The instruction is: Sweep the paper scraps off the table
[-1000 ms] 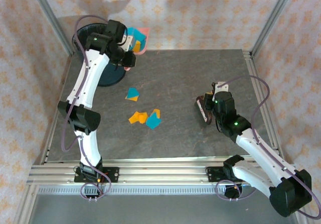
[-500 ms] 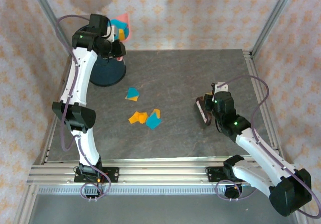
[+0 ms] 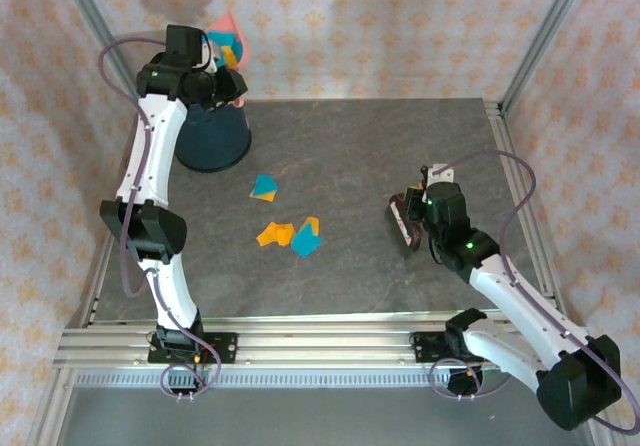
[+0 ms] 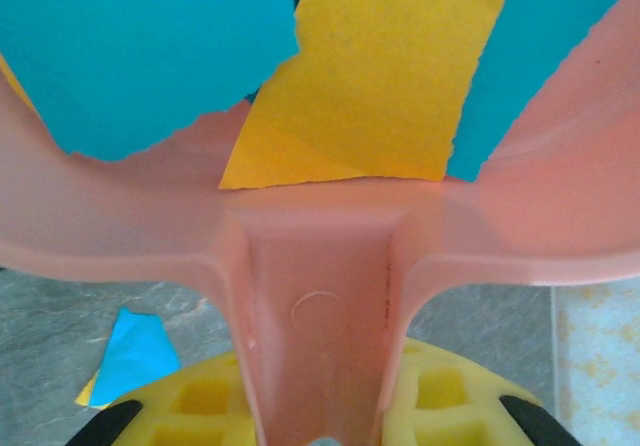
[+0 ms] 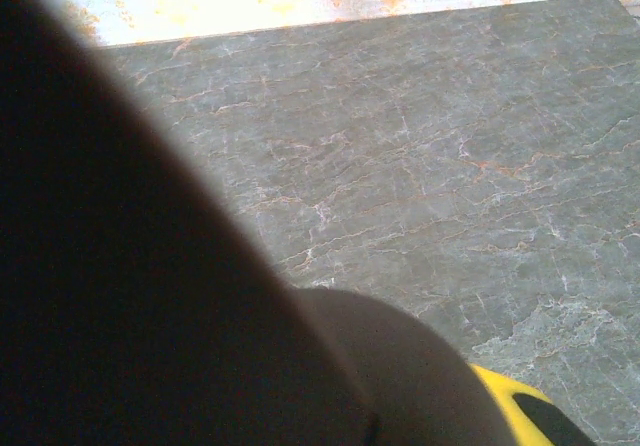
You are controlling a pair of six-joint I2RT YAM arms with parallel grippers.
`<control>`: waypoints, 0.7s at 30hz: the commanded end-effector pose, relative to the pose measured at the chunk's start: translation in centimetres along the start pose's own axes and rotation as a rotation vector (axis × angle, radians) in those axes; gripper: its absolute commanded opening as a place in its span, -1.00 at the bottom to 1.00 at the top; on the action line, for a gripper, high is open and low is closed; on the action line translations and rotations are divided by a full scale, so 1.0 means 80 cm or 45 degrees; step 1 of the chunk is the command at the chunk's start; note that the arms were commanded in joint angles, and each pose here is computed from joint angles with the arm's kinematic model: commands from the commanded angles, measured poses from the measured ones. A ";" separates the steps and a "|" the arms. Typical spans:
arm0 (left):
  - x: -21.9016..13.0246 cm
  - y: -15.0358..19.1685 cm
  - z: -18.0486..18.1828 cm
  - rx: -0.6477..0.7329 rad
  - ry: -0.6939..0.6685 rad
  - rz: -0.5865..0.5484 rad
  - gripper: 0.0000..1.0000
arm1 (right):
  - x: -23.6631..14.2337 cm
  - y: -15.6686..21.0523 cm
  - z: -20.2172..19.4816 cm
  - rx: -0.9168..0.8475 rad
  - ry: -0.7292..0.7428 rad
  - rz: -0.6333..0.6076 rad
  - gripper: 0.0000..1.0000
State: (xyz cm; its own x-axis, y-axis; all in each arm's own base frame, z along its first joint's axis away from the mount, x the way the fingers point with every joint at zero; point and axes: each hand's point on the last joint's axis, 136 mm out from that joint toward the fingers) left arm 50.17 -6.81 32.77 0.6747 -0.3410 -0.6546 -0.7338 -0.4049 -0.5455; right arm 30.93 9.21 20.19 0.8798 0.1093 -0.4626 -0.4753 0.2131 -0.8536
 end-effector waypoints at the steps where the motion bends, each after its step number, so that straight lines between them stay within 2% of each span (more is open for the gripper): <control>1: -0.005 -0.018 -0.011 -0.101 0.098 -0.069 -1.00 | -0.006 -0.021 0.009 0.039 -0.032 -0.053 -1.00; 9: 0.008 -0.036 -0.021 -0.267 0.222 -0.126 -1.00 | -0.006 -0.021 0.010 0.039 -0.035 -0.053 -1.00; 12: -0.007 -0.045 -0.035 -0.304 0.291 -0.174 -1.00 | -0.006 -0.018 0.009 0.037 -0.031 -0.045 -1.00; 21: -0.007 -0.062 -0.043 -0.426 0.396 -0.234 -1.00 | -0.005 -0.018 0.008 0.036 -0.027 -0.045 -1.00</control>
State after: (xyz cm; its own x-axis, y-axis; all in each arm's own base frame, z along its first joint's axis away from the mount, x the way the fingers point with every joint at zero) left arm 54.09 -7.80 32.72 0.7576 -0.4406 -0.4815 -0.6336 -0.6735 -0.3807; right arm 30.89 9.26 20.12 0.8779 0.1125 -0.4654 -0.4788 0.2127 -0.8518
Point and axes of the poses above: each hand's point on the last joint's axis, 136 mm out from that joint toward the fingers, its own x axis out along the fingers, its own z axis along the line the jaws close on, y = z × x, and after that the axes turned 7 degrees about x, right-handed
